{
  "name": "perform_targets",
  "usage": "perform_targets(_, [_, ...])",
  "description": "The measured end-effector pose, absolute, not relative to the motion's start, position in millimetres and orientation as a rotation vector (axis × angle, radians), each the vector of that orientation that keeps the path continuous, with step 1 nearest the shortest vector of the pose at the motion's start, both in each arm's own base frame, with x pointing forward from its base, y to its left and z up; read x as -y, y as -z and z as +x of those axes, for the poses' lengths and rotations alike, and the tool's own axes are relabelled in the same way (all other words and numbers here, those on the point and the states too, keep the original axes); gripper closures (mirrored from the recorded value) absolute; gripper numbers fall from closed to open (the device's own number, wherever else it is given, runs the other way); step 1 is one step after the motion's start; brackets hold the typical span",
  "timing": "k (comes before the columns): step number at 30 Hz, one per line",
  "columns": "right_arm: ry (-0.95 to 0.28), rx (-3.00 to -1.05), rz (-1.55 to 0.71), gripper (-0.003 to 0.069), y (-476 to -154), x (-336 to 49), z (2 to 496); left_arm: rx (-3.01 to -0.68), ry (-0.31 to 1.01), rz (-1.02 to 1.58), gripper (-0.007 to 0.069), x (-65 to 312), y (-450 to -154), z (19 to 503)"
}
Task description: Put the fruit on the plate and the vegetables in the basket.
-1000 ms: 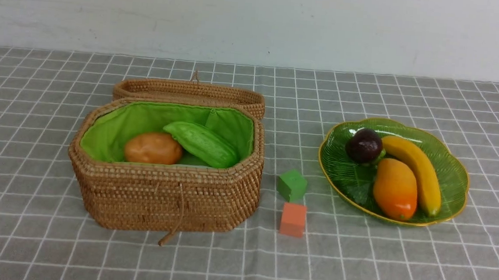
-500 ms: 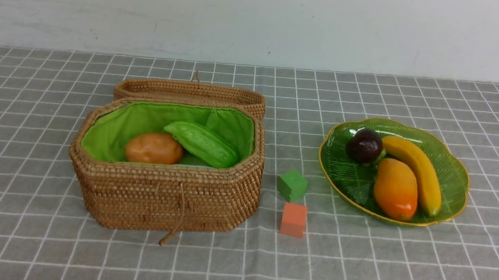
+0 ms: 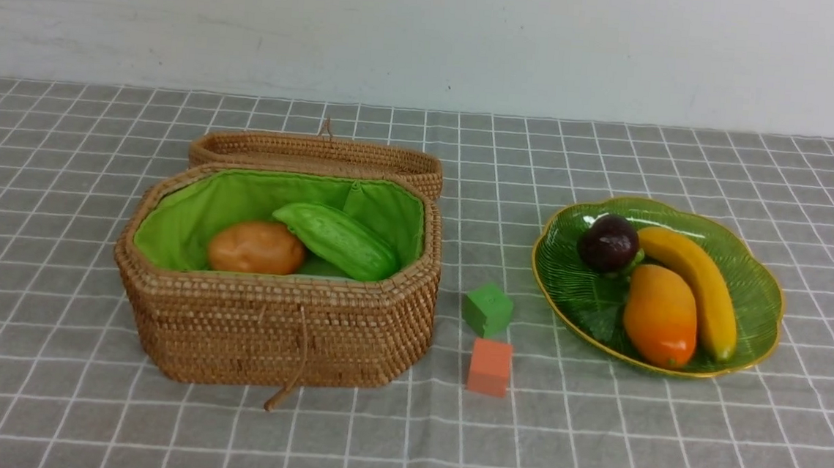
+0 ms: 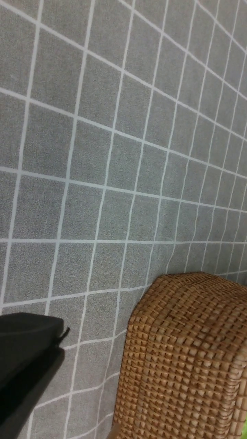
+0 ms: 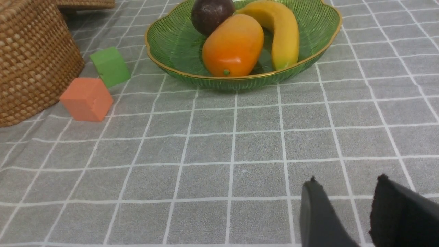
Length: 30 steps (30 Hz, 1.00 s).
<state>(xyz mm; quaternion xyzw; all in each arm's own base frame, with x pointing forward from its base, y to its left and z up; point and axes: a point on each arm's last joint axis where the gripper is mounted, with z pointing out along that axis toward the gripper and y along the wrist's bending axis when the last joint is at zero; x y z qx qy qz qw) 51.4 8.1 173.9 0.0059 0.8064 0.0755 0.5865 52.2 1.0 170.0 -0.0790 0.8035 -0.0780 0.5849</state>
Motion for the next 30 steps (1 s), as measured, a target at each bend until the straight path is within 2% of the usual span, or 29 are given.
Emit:
perform_targets(7, [-0.176,-1.880,0.014,0.0419,-173.9,-8.1,51.4,-1.881,0.220,-0.132,0.0579,1.9,-170.0,52.2])
perform_targets(30, [-0.176,-1.880,0.014,0.0419,-173.9,-8.1,51.4,-1.881,0.221,-0.129,0.0555,2.0,-170.0,52.2])
